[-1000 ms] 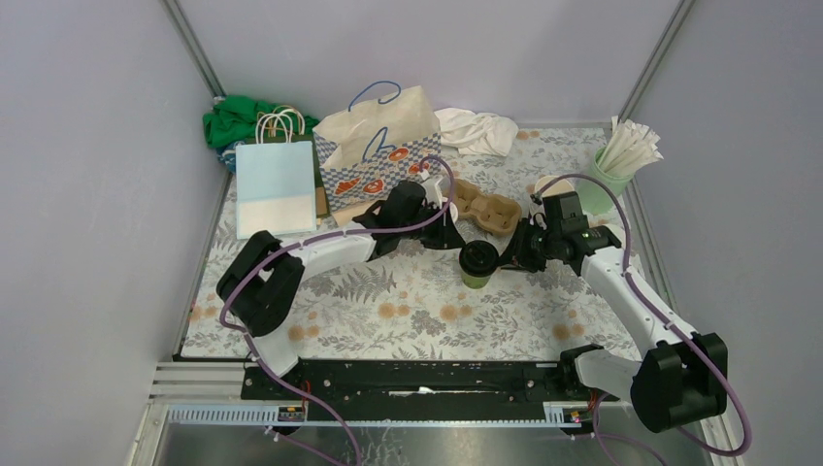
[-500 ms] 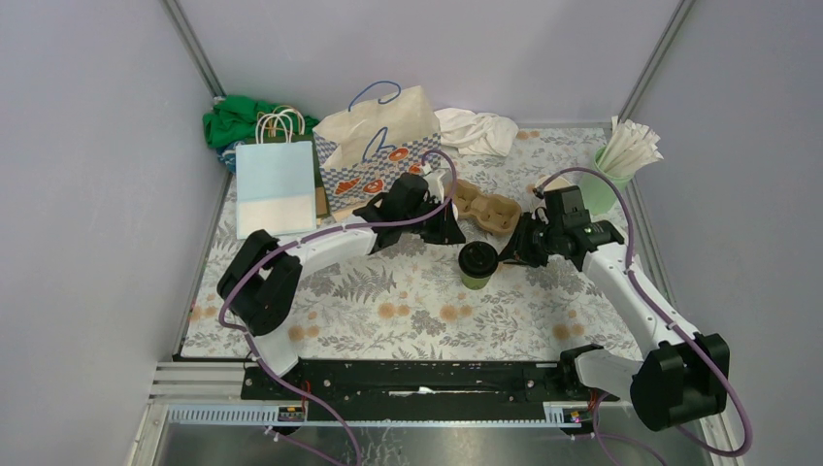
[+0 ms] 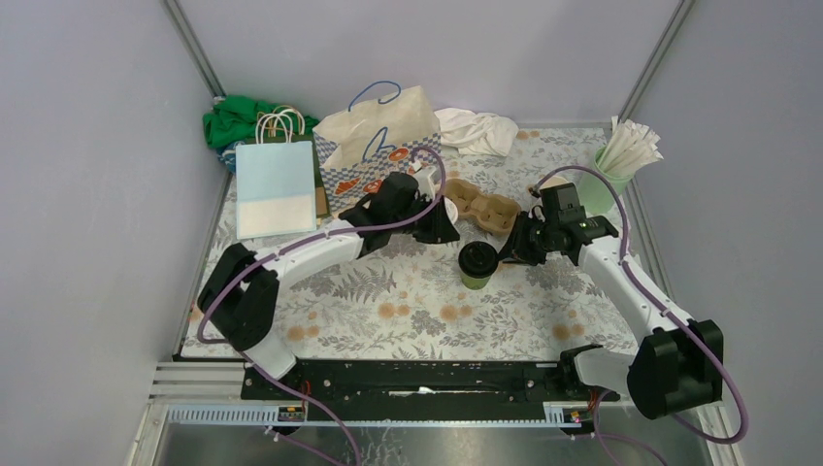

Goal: Pack the takeout coffee
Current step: Close the cup lid on the coffee cup.

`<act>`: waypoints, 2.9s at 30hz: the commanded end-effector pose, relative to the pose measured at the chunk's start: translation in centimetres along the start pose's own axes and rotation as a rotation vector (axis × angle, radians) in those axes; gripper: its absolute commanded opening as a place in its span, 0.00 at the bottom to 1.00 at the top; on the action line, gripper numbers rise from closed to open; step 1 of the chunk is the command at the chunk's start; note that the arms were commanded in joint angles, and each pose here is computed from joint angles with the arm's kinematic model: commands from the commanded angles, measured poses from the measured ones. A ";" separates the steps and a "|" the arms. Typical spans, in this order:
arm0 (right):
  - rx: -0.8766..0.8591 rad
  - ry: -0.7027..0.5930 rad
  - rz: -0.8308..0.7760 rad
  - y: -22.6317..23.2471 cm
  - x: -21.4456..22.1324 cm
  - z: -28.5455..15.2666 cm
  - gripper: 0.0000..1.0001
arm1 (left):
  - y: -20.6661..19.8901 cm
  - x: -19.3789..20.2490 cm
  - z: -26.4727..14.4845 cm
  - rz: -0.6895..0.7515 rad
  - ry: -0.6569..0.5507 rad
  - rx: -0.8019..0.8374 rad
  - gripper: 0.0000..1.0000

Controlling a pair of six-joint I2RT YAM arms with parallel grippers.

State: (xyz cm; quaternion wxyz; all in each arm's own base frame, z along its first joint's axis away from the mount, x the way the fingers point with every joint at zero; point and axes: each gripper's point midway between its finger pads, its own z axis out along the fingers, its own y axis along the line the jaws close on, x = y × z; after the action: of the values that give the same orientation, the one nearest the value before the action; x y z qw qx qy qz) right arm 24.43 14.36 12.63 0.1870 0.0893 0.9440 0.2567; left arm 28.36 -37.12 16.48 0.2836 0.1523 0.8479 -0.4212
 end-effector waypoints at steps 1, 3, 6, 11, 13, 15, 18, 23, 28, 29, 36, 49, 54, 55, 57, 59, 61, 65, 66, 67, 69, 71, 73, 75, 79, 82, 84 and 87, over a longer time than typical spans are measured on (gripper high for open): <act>-0.013 -0.034 -0.031 0.4 -1.4 -0.1 0.27 | -1.3 -0.1 -1.6 -0.018 -0.048 0.064 0.20; -0.020 -0.032 -0.030 0.4 -1.4 0.1 0.27 | -1.5 0.5 -1.7 -0.045 -0.051 0.092 0.20; -0.026 -0.025 -0.028 0.4 -1.2 0.2 0.27 | -1.7 1.3 -1.4 -0.083 -0.048 0.142 0.21; -0.034 -0.020 -0.028 0.4 -1.0 0.2 0.27 | -1.8 2.0 -0.6 -0.119 -0.042 0.192 0.27; -0.034 -0.018 -0.029 0.3 -1.0 0.3 0.27 | -1.8 2.1 -0.2 -0.128 -0.035 0.203 0.29; -0.033 -0.017 -0.028 0.3 -1.0 0.3 0.27 | -1.7 2.1 0.1 -0.136 -0.034 0.209 0.29; -0.032 -0.011 -0.028 0.1 -0.7 0.5 0.27 | -1.5 2.3 0.5 -0.146 -0.025 0.212 0.28; -0.029 -0.002 -0.022 -0.3 -0.4 0.8 0.25 | -0.8 2.5 0.8 -0.148 -0.022 0.183 0.22; -0.033 0.002 -0.021 -0.3 -0.2 0.9 0.24 | -0.3 2.3 0.4 -0.144 -0.035 0.161 0.13; -0.034 0.003 -0.020 -0.4 -0.1 0.9 0.24 | -0.3 2.3 0.4 -0.143 -0.036 0.158 0.13; -0.037 0.005 -0.018 -0.4 0.1 1.0 0.23 | 0.3 2.4 0.5 -0.143 -0.030 0.134 0.14; -0.037 0.012 -0.020 -0.6 0.2 1.1 0.23 | 1.0 2.9 1.4 -0.155 -0.005 0.122 0.21; -0.031 0.018 -0.013 -0.9 0.6 1.3 0.20 | 1.1 3.1 1.7 -0.156 0.004 0.124 0.20; -0.030 0.021 -0.012 -1.0 0.8 1.3 0.19 | 1.1 3.1 1.7 -0.154 0.005 0.122 0.19; -0.029 0.024 -0.009 -1.2 1.1 1.4 0.18 | 1.3 3.2 1.8 -0.152 0.009 0.119 0.17; -0.025 0.029 -0.004 -1.4 1.4 1.6 0.16 | 1.4 3.3 1.9 -0.151 0.013 0.115 0.15; -0.024 0.033 0.000 -1.6 1.6 1.8 0.15 | 1.5 3.4 2.0 -0.149 0.019 0.110 0.14; -0.018 0.044 0.005 -2.0 2.2 2.0 0.14 | 1.6 3.5 2.1 -0.144 0.025 0.100 0.13; -0.014 0.047 0.007 -2.2 2.4 2.0 0.14 | 1.7 3.4 2.1 -0.141 0.025 0.096 0.13; -0.010 0.051 0.008 -2.3 2.6 2.1 0.14 | 1.7 3.5 2.1 -0.139 0.027 0.094 0.13; 0.001 0.057 0.010 -2.7 2.9 2.1 0.15 | 1.8 3.5 2.2 -0.135 0.030 0.087 0.12; 0.010 0.061 0.008 -2.9 3.1 2.1 0.17 | 1.7 3.6 2.2 -0.130 0.032 0.084 0.12; 0.023 0.058 0.005 -3.0 3.0 1.9 0.21 | 1.5 3.6 2.3 -0.125 0.034 0.083 0.12; 0.022 0.053 -0.003 -2.9 2.8 1.6 0.24 | 1.4 3.5 2.3 -0.120 0.033 0.081 0.12; 0.018 0.047 -0.008 -2.5 2.4 1.4 0.26 | 1.4 3.3 2.3 -0.111 0.032 0.073 0.12; 0.006 0.052 0.002 -2.5 2.6 1.8 0.26 | 1.4 3.4 2.3 -0.110 0.033 0.070 0.12; -0.011 0.058 0.017 -2.5 2.9 2.3 0.25 | 1.5 3.4 2.3 -0.111 0.035 0.066 0.12; -0.037 0.066 0.036 -2.4 3.3 2.9 0.24 | 1.6 3.6 2.3 -0.111 0.037 0.065 0.12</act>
State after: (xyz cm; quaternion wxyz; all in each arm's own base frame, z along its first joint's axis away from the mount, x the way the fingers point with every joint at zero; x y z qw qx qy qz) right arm 24.91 14.88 11.55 0.2152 0.0778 0.9270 0.2971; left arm 26.99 -37.54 12.72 0.2345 0.1113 0.8426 -0.4719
